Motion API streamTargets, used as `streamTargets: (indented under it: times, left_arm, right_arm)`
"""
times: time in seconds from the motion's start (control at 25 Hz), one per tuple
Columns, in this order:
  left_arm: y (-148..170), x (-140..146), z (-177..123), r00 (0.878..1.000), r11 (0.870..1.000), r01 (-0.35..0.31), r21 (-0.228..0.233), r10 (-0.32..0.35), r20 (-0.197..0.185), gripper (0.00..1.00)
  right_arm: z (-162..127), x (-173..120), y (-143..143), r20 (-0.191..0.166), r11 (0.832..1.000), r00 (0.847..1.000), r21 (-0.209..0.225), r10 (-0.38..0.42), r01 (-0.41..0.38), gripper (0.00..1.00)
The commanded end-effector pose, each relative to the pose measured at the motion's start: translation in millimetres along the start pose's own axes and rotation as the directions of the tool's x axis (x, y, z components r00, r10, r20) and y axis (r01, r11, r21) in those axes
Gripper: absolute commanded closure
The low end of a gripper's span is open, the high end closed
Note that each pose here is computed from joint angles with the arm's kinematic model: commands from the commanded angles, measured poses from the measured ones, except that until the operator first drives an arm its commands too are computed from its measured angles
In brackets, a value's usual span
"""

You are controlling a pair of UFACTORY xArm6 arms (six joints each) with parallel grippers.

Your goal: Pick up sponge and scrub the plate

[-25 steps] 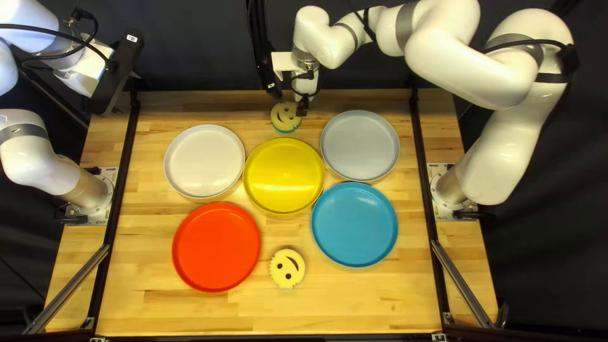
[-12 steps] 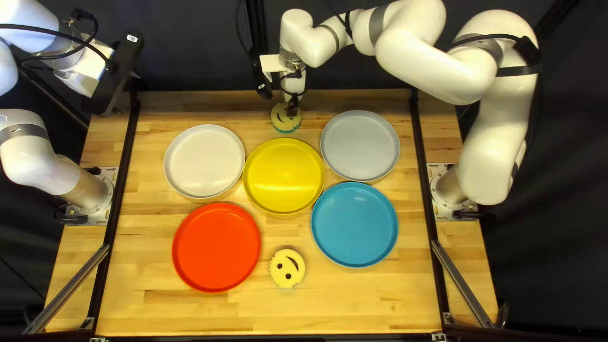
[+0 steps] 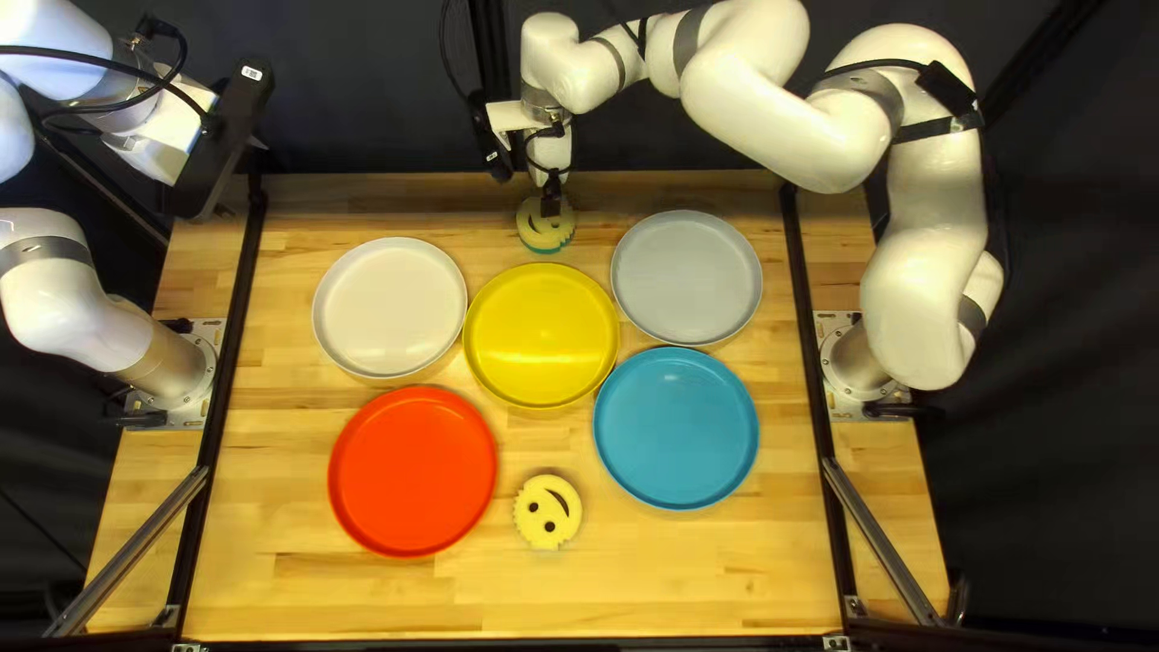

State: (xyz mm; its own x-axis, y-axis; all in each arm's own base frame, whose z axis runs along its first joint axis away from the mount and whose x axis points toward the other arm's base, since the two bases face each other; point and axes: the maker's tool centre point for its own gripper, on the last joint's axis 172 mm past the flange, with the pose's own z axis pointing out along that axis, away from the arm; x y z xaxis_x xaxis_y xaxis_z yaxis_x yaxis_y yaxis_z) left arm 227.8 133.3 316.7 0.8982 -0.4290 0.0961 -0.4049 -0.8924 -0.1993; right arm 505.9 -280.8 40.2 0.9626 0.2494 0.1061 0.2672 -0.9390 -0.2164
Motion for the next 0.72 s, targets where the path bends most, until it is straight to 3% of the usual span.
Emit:
streamTargets:
  times: [0.04,0.16,0.24,0.28,0.32,0.56,0.72]
  left_arm:
    - [0.0,0.0,0.0,1.000,1.000,0.000,0.000,0.000,0.000,0.00]
    - [0.0,0.0,0.0,1.000,1.000,0.000,0.000,0.000,0.000,0.00]
    - [0.0,0.0,0.0,1.000,1.000,0.000,0.000,0.000,0.000,0.00]
    - [0.0,0.0,0.0,1.000,1.000,0.000,0.000,0.000,0.000,0.00]
    - [0.0,0.0,0.0,1.000,1.000,0.000,0.000,0.000,0.000,0.00]
    - [0.0,0.0,0.0,1.000,1.000,0.000,0.000,0.000,0.000,0.00]
    - [0.0,0.0,0.0,1.000,1.000,0.000,0.000,0.000,0.000,0.00]
  right_arm:
    - [4.0,2.0,1.6,0.001,1.000,1.000,0.006,-0.003,0.003,0.00]
    - [5.0,1.4,2.3,0.001,1.000,1.000,0.007,-0.004,0.004,0.00]
    - [5.6,0.4,2.7,0.001,1.000,1.000,0.008,-0.004,0.004,0.19]
    - [5.8,0.1,2.8,0.001,1.000,1.000,0.008,-0.003,0.003,0.81]
    - [6.1,0.0,2.8,0.001,1.000,1.000,0.007,-0.003,0.003,0.98]
    - [4.0,-1.6,1.3,0.004,1.000,1.000,0.003,-0.003,0.003,1.00]
    - [-12.2,-4.9,-11.2,0.003,1.000,1.000,-0.014,0.002,-0.002,1.00]
